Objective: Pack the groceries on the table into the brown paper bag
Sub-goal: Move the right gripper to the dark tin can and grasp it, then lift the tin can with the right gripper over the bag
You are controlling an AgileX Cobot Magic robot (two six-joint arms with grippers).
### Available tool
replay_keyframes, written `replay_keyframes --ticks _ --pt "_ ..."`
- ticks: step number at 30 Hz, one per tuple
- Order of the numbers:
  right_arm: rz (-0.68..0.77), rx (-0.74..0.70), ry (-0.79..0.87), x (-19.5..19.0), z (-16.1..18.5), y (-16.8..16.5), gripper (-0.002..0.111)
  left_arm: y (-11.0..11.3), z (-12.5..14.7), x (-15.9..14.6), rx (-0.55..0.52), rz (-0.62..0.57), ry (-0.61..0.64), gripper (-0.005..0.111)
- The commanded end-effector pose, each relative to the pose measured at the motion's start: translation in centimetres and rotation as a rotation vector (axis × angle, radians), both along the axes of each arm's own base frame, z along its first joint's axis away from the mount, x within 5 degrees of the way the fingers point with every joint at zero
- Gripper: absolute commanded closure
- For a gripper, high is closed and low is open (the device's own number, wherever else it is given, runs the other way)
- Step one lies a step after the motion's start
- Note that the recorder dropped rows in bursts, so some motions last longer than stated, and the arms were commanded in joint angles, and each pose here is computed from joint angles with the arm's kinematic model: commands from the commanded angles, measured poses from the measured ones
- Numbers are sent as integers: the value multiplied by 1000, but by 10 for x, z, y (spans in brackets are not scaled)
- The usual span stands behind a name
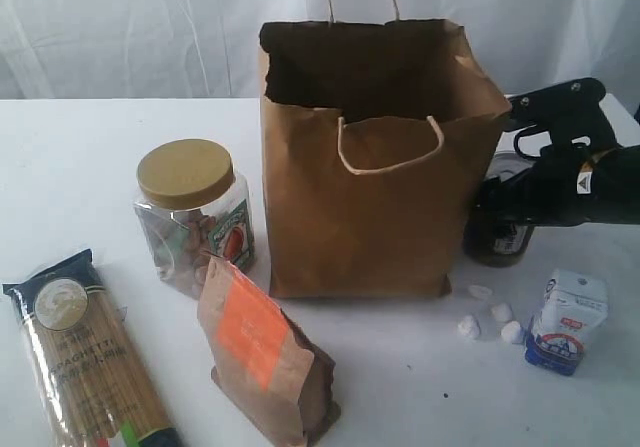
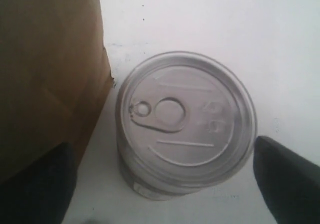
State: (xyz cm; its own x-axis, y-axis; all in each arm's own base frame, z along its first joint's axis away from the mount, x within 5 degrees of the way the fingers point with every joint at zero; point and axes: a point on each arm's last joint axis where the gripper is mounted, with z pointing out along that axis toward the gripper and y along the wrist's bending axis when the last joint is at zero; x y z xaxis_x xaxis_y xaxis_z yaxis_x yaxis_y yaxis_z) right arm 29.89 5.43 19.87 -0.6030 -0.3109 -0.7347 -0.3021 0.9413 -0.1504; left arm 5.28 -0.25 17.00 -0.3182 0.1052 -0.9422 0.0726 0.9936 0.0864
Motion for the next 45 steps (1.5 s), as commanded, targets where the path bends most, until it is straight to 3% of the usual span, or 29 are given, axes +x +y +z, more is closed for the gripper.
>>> replay_keyframes --ticks 1,33,36,45 --pt "25 -12 -8 4 -6 1 20 0 -1 0 4 -9 -4 37" --pt "33 12 -111 30 -8 -4 21 0 -1 0 4 -9 -4 37" --pt "34 14 -118 31 -7 -4 29 0 -1 0 4 -9 -4 37" --pt "-3 18 -64 29 -11 -6 74 0 -1 0 4 -9 -4 37"
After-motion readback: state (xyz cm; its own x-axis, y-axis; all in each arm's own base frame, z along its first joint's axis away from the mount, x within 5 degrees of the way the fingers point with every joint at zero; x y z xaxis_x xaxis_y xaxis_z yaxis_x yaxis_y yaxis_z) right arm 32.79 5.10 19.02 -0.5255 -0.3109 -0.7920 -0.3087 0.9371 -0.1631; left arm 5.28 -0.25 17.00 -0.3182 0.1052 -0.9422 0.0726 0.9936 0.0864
